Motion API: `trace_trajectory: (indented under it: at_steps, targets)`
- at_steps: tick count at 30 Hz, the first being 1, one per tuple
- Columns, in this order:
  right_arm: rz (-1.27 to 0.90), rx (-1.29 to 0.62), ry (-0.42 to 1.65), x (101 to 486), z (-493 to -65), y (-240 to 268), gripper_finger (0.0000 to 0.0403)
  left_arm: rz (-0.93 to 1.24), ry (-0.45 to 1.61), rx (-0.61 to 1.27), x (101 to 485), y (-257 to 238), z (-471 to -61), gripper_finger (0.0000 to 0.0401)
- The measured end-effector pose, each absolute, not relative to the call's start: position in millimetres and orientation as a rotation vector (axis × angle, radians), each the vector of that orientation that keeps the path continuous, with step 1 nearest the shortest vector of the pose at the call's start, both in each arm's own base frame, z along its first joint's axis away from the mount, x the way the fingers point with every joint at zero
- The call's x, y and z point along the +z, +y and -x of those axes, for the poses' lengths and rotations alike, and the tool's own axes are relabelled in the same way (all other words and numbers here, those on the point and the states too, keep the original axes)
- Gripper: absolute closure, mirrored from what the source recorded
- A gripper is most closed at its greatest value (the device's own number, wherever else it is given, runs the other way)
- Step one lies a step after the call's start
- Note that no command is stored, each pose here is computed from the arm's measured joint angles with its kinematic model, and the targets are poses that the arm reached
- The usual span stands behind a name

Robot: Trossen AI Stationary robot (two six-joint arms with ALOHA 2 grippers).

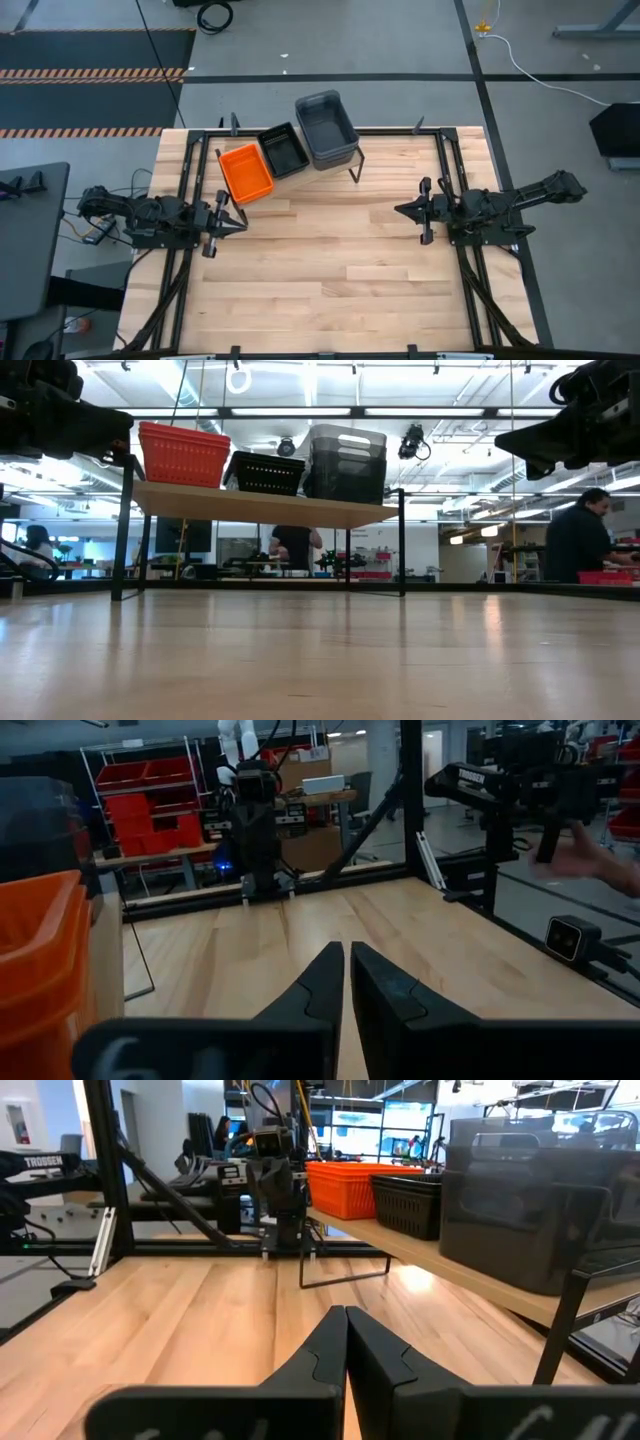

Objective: Stack baskets on shelf by color
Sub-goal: Return to Home Position

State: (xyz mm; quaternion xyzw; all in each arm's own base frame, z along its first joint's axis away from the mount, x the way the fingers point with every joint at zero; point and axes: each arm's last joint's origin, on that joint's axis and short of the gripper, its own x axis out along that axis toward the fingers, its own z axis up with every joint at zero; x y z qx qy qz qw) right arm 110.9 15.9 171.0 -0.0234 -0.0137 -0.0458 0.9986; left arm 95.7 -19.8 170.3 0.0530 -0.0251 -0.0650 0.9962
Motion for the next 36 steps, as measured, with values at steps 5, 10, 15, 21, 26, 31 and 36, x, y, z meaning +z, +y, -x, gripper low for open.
trace_trajectory:
  at_steps: [5, 10, 15, 21, 26, 31, 36]
  targets:
    - [0.047, -0.092, -0.027, 171.0, -110.9, 15.9, 0.0390, -0.106, -0.053, -0.130, 170.6, -19.8, -95.7, 0.0368]
    - [0.047, -0.092, -0.027, 171.0, -110.9, 15.9, 0.0390, -0.105, -0.056, -0.130, 170.8, -19.8, -95.7, 0.0375]
    - [0.047, -0.092, -0.027, 171.0, -110.9, 15.9, 0.0390, -0.105, -0.057, -0.130, 170.8, -19.8, -95.7, 0.0376]
    - [0.047, -0.091, -0.028, 171.0, -110.9, 15.9, 0.0390, -0.106, -0.057, -0.130, 170.9, -19.8, -95.7, 0.0368]
    - [0.047, -0.092, -0.028, 171.0, -110.9, 15.9, 0.0390, -0.106, -0.058, -0.130, 171.0, -19.8, -95.7, 0.0370]
    - [0.047, -0.091, -0.027, 171.0, -110.9, 15.9, 0.0390, -0.106, -0.058, -0.130, 171.0, -19.8, -95.7, 0.0377]
    - [0.047, -0.092, -0.027, 171.0, -110.9, 15.9, 0.0390, -0.106, -0.059, -0.130, 171.0, -19.8, -95.7, 0.0373]
